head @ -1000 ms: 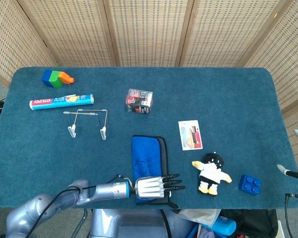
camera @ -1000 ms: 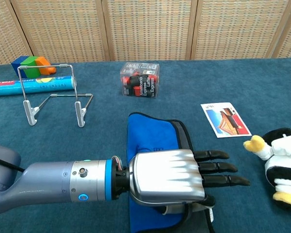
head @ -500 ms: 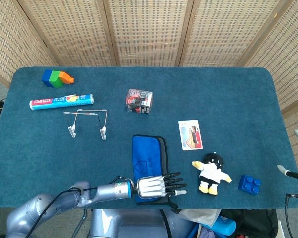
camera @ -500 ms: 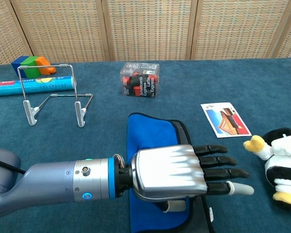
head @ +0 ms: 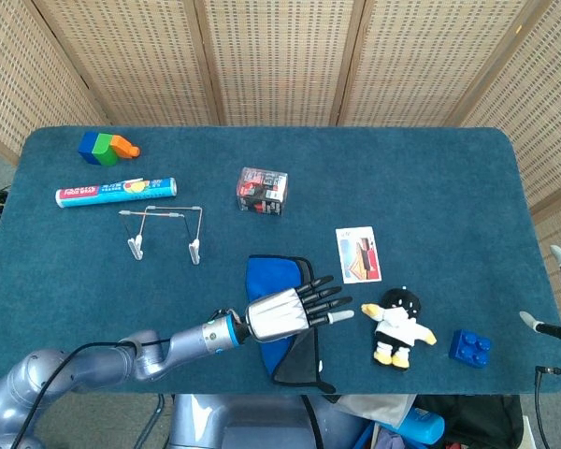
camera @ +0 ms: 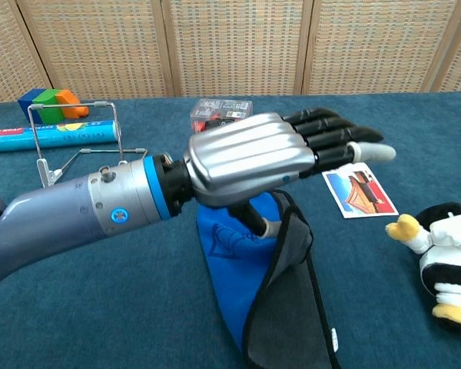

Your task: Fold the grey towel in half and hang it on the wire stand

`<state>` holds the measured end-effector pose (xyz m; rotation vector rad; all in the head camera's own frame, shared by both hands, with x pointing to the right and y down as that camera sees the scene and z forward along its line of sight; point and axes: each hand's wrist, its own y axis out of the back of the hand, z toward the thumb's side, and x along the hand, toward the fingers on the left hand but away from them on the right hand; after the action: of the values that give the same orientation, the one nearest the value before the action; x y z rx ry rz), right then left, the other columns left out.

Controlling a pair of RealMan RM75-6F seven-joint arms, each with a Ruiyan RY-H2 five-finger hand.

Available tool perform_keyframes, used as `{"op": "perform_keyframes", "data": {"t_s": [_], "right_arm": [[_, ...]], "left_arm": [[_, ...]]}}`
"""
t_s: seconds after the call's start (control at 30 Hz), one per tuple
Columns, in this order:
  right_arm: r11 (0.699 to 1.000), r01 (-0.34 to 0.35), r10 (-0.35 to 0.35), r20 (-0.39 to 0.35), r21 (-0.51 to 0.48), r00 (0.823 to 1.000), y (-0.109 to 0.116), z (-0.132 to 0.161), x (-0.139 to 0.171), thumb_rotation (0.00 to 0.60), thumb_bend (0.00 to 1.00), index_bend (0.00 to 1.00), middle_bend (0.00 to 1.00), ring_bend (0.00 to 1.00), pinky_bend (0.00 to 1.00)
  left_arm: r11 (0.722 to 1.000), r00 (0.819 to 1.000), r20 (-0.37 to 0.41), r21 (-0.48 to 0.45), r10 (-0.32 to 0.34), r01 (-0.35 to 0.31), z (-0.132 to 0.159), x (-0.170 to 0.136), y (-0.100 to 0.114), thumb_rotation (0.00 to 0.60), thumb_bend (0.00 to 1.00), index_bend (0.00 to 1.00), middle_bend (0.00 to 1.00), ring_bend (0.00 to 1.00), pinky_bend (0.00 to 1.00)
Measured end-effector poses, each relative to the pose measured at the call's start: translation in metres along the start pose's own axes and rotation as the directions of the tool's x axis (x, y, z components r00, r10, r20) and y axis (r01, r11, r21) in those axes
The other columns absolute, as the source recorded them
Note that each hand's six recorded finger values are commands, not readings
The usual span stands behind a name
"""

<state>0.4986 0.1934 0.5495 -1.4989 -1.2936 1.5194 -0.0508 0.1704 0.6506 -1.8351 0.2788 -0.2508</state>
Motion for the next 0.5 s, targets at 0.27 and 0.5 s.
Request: {"op": "perform_keyframes", "data": {"t_s": [0.27,0.5], "right_arm": [[1.0,-0.008,0.008,0.001,0.006,1.0,-0.002,0.001,-0.001,0.6,0.0,0.0,0.0,0.0,0.0],[1.0,-0.015,0.015,0.0,0.011,1.0,-0.005,0.002,-0.001,0.6,0.0,0.0,0.0,0.0,0.0]], "left_arm": [[0.998,0.999,-0.028,-0.039,-0.044,0.043,-0.012,-0.007,0.001,0.6,0.15,0.0,0.0,0.0,0.0],[0.997,0.999,-0.02,-0.073,-0.041,0.039,-0.005,-0.009,-0.002,0.6,0.1,0.0,0.0,0.0,0.0]]}}
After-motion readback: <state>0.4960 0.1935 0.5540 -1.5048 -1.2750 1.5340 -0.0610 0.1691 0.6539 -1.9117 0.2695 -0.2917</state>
